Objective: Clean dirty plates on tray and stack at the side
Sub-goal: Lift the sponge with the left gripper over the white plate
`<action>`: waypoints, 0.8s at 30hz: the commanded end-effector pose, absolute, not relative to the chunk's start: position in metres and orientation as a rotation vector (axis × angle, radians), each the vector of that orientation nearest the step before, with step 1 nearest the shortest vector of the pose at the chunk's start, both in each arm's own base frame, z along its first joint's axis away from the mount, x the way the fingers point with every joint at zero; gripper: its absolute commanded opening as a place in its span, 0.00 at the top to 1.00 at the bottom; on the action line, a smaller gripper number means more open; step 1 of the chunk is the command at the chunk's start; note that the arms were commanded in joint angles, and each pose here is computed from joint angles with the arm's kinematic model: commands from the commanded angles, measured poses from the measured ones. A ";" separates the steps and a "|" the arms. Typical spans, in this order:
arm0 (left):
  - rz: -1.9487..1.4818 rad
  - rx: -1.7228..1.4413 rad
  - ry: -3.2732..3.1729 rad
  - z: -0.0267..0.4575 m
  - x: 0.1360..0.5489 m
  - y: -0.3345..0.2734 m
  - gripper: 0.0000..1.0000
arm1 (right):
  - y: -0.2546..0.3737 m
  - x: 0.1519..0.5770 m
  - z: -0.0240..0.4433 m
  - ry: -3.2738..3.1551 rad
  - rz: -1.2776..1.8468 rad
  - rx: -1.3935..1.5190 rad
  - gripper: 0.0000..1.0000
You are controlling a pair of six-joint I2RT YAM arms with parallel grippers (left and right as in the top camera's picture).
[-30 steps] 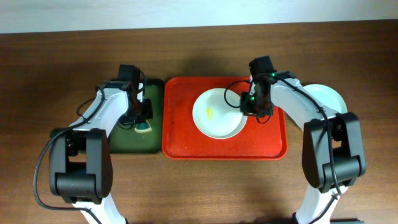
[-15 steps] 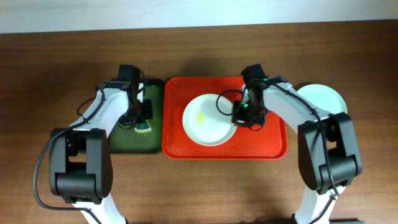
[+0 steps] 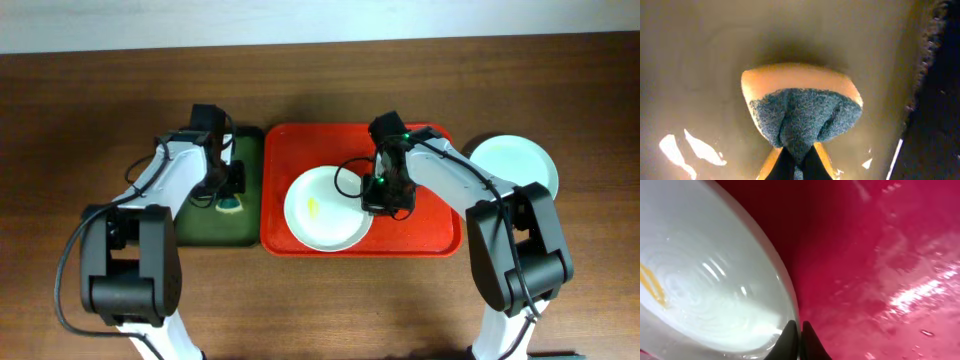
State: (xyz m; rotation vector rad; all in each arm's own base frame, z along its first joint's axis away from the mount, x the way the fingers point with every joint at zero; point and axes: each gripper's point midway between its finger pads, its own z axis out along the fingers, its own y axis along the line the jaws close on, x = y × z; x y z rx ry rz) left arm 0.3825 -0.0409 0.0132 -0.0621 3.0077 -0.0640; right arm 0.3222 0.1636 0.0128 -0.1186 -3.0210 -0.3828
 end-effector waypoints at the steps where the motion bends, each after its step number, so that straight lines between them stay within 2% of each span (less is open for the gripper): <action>1: -0.042 -0.027 2.887 0.059 0.391 -0.038 1.00 | 0.150 0.320 0.007 -3.041 -0.254 -0.123 0.96; 6: 0.030 -0.050 2.667 0.129 0.405 -0.027 1.00 | 0.160 0.316 0.010 -2.998 -0.337 -0.194 0.96; 10: -0.027 -0.035 2.703 0.122 0.400 -0.035 1.00 | 0.161 0.312 0.010 -2.928 -0.317 -0.478 0.96; 13: -0.120 -0.014 2.726 0.116 0.395 -0.046 1.00 | 0.167 0.309 0.011 -2.912 -0.348 -0.469 0.96; 24: -0.046 -0.030 2.729 0.114 0.395 -0.037 1.00 | 0.187 0.308 0.012 -2.924 -0.390 -0.434 0.96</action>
